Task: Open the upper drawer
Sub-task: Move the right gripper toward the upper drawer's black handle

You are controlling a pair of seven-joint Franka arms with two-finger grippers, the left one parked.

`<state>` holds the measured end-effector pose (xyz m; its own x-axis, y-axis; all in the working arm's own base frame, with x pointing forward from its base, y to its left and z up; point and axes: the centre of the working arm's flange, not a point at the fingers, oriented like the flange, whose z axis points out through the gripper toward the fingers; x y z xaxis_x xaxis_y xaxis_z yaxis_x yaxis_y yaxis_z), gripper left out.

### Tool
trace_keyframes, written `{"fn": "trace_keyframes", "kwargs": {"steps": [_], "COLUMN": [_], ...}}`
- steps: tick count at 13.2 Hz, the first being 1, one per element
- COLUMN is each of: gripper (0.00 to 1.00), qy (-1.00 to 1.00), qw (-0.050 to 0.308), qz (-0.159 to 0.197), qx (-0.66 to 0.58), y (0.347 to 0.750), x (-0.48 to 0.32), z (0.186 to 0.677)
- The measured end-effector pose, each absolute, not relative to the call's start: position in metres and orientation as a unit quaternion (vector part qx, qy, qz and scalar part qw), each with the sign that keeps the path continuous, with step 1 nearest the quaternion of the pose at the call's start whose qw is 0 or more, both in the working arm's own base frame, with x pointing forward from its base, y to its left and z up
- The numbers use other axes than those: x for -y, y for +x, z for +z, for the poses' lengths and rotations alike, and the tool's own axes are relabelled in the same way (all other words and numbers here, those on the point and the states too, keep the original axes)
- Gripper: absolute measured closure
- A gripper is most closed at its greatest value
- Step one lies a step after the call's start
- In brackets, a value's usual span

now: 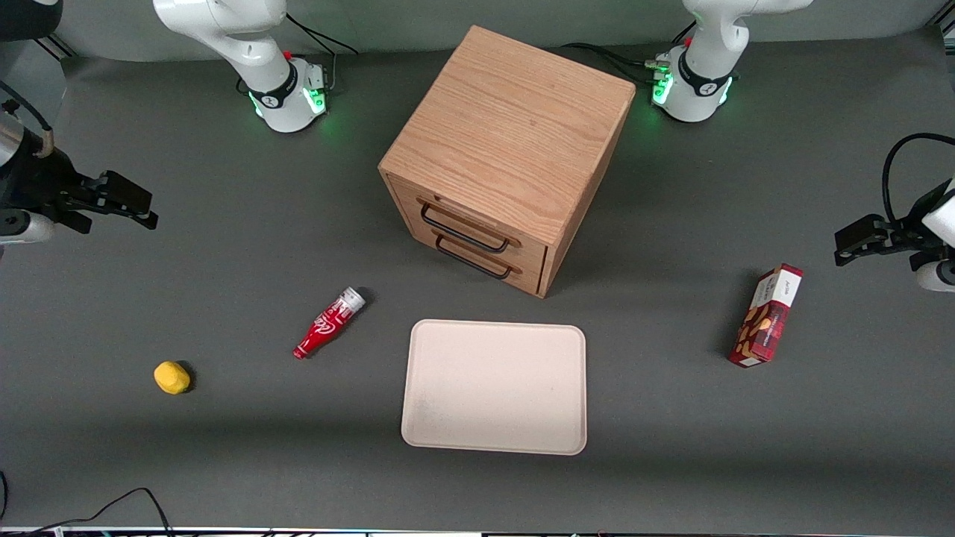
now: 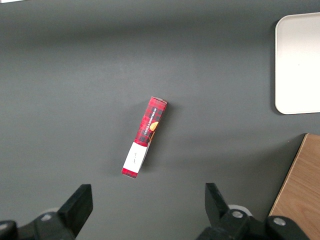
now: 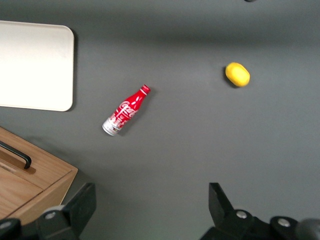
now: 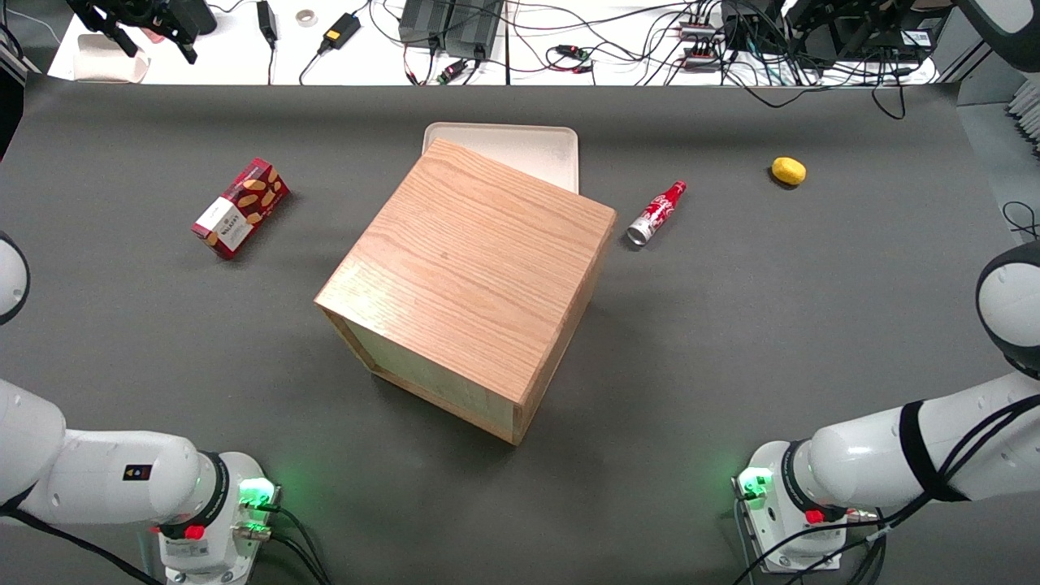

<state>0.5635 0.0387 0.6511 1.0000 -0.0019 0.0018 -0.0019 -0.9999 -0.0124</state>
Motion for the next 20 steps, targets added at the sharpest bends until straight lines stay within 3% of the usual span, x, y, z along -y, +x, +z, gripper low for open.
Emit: {"fn": "trace_keyframes", "kwargs": {"steps": [5,8,15,18,20], "gripper": [0.0,0.0,0.0,0.0,0.0], "qy": [-1.0,-0.996,-0.956,-0.928,-0.913], "qw": [0.005,0.009,0.018,0.032,0.051], "qz": [0.022,0.04,0.046,0.057,0.044], "qx": [0.005,0.084,0.291,0.367,0.402], "y": [0.554,0.548,0.512,0.501,0.506], "x": [-0.044,-0.067,-0.205,-0.263,-0.303], "z": [0.655,0.653,0.655,0.634,0.612]}}
